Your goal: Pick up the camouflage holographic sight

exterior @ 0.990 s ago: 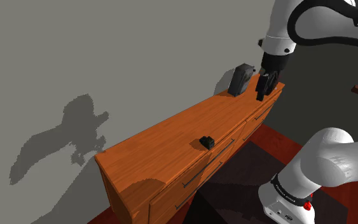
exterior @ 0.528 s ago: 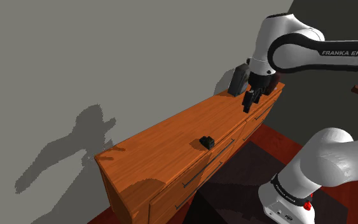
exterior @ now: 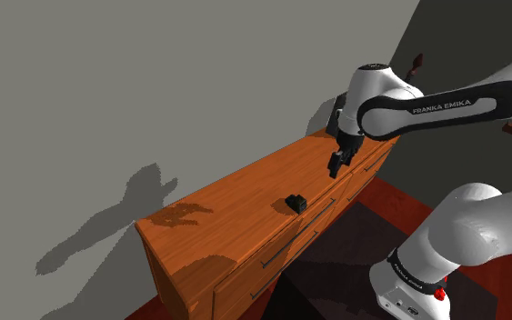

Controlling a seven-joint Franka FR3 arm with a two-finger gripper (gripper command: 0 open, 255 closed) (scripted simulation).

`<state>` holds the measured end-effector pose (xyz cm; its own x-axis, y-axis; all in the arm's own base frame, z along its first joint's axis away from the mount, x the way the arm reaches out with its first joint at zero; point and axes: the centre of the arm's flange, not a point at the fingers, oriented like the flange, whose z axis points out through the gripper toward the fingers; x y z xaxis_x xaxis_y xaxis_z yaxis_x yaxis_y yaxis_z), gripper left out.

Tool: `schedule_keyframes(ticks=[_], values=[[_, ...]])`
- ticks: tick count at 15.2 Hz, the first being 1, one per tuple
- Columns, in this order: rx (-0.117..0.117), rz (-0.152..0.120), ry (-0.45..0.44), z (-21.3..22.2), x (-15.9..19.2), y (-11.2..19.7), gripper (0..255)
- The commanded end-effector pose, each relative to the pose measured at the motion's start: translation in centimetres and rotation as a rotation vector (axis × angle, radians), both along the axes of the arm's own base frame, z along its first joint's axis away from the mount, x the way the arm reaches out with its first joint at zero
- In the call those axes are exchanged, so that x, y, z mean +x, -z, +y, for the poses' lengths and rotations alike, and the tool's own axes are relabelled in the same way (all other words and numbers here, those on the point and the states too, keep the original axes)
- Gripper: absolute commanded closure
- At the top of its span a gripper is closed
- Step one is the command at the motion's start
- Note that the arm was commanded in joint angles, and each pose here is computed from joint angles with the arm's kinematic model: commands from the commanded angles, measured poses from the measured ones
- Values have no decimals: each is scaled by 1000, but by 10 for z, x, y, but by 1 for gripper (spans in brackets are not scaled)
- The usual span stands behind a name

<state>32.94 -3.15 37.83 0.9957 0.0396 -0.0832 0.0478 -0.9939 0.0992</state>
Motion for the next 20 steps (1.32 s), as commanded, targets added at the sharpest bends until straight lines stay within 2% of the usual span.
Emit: schedule_keyframes(ticks=[1,20], values=[[4,-16,2,-2,11,24,0],[44,-127,25,-30,99,249,0]])
